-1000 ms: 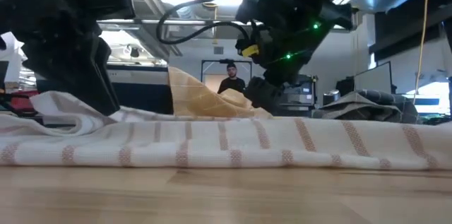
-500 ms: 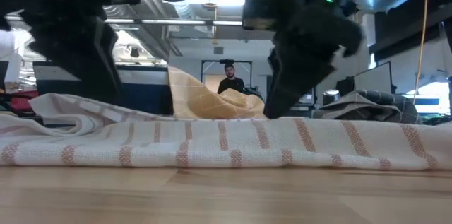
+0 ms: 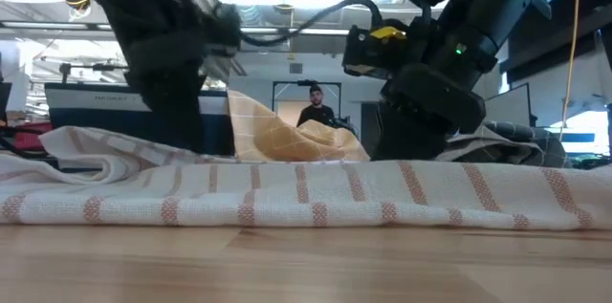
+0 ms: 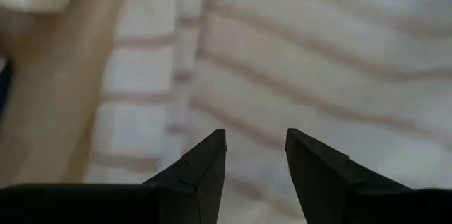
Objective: Fold towel
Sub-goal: Fold the white towel
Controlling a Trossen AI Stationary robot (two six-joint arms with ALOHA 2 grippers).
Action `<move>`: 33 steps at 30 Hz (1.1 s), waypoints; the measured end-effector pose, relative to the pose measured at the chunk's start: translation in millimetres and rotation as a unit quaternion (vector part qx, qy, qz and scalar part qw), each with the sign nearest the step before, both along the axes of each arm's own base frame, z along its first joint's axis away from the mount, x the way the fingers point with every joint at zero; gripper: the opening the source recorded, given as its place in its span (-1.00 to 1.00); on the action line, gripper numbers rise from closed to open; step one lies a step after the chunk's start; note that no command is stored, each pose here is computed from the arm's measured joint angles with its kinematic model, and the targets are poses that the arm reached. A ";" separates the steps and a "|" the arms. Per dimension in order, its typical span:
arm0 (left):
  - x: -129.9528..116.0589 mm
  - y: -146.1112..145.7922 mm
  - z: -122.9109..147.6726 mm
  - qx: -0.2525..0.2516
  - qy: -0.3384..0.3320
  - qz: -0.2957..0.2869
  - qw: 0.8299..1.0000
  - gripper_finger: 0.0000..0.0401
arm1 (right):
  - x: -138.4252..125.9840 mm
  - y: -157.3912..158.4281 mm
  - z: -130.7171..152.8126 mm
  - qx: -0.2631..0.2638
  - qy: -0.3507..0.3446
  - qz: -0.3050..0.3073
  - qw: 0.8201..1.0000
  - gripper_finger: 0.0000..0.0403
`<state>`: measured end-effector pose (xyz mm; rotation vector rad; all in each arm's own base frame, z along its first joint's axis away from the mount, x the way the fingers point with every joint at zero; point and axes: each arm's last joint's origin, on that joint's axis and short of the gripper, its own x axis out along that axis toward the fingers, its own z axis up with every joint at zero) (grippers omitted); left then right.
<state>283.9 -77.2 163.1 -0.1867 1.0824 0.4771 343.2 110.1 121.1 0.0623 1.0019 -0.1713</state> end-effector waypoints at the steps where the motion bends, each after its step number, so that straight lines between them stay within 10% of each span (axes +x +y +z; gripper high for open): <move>1: -2.0 4.9 -2.6 0.004 0.022 0.006 1.000 -0.30 | 0.0 0.2 0.2 0.000 0.000 0.001 1.000 0.04; 8: -11.0 34.2 -15.0 0.051 0.116 0.069 0.990 -0.30 | 1.2 1.9 0.5 0.022 -0.004 0.013 1.000 0.04; 18: -14.7 54.6 -8.9 0.223 0.080 0.146 0.960 -0.30 | 1.3 3.0 0.5 0.036 -0.001 0.021 0.999 0.04; 26: -8.3 0.5 -2.6 0.055 0.099 -0.002 0.994 -0.30 | 1.2 3.1 0.3 0.037 0.000 0.023 0.999 0.04; 33: -22.1 -59.5 -27.9 -0.090 0.025 -0.101 0.990 -0.30 | 1.2 3.3 0.3 0.044 0.001 0.020 0.999 0.04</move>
